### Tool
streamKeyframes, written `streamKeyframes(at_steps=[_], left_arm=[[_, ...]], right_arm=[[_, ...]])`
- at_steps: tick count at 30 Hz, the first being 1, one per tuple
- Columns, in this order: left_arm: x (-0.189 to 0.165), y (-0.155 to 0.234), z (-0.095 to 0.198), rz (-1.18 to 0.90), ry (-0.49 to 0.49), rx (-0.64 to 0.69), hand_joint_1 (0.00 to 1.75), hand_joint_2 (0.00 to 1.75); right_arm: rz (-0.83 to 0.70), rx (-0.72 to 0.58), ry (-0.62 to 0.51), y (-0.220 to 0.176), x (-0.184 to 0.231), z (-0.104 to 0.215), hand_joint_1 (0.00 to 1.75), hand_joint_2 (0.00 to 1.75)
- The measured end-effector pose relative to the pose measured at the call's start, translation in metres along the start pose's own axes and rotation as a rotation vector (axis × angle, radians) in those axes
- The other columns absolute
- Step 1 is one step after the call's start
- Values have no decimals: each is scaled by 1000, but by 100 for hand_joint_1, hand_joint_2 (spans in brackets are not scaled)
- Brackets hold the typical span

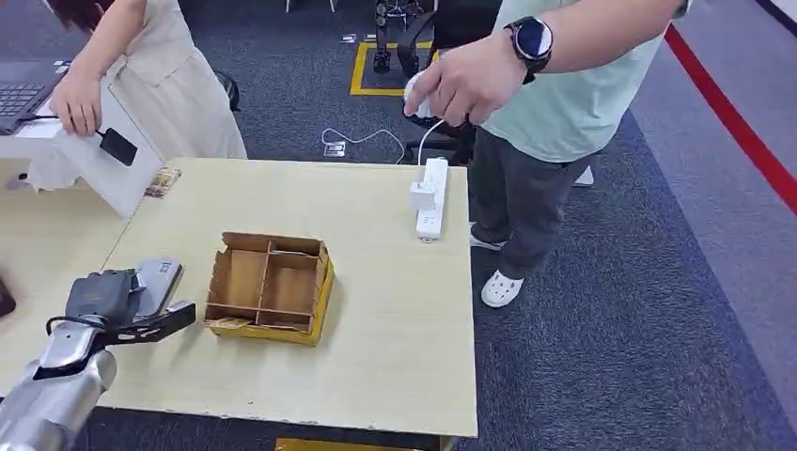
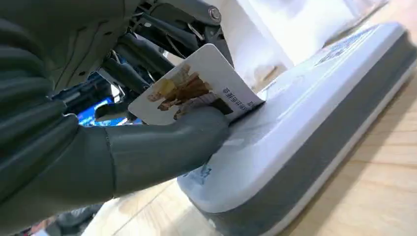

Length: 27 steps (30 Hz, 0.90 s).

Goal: Pass the card to the sensor for recognition and then transmit it.

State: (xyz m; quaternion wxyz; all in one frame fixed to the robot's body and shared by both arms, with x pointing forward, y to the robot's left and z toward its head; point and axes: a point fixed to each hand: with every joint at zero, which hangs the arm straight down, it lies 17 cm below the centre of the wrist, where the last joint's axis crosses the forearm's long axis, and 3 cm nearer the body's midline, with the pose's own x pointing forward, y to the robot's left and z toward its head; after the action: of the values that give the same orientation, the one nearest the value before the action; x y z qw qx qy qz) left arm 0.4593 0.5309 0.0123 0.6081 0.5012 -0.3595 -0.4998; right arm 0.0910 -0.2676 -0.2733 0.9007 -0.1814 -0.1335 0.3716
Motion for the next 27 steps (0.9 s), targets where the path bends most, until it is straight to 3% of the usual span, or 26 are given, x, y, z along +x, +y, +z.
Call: streamKeyframes(at_steps=[6, 13, 16, 19, 27], left_arm=[[-2, 1, 0, 1, -8, -4, 175, 175], [22, 35, 8, 119, -84, 223, 175, 175], [41, 82, 20, 277, -156, 446, 175, 175], [45, 140, 35, 375, -158, 687, 175, 175], [35, 229, 40, 322, -109, 921, 175, 175]], right_arm=[[5, -2, -4, -1, 1, 0, 0, 0], [6, -3, -5, -2, 2, -1, 0, 0], [13, -3, -8, -2, 2, -1, 0, 0], [24, -2, -13, -1, 3, 0, 0, 0], [48, 8, -19, -1, 7, -1, 0, 0]])
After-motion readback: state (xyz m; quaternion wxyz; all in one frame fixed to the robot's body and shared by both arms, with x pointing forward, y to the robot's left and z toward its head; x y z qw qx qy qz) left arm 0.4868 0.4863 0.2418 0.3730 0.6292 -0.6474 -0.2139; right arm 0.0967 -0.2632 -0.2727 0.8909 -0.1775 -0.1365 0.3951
